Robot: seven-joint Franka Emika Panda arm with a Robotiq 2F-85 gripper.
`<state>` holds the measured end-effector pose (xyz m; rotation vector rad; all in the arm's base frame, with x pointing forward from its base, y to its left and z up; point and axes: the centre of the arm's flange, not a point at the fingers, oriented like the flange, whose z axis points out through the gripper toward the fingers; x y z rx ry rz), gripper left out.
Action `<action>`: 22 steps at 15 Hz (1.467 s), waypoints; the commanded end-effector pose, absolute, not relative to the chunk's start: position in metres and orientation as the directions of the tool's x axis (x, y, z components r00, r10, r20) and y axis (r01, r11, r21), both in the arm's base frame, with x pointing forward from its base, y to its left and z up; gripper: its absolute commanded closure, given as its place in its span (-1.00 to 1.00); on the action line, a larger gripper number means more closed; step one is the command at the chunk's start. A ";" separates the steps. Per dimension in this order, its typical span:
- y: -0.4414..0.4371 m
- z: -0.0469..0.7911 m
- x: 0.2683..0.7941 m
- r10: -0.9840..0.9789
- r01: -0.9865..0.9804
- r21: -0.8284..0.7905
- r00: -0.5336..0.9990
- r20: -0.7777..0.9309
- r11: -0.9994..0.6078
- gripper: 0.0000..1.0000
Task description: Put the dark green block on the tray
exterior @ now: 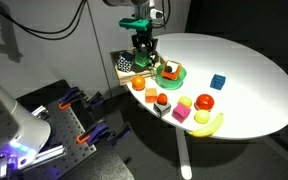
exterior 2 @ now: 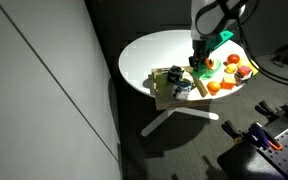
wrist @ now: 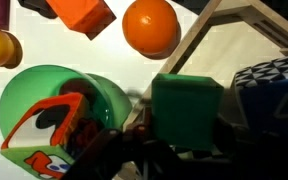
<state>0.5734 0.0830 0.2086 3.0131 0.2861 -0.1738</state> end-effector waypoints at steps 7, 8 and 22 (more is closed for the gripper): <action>0.094 0.212 0.568 0.216 0.218 0.081 0.976 -0.042 -0.972 -0.72; 0.091 0.214 0.569 0.209 0.212 0.079 0.977 -0.039 -0.974 -0.84; 0.048 0.278 0.561 0.019 0.019 0.013 1.000 -0.001 -1.000 -1.00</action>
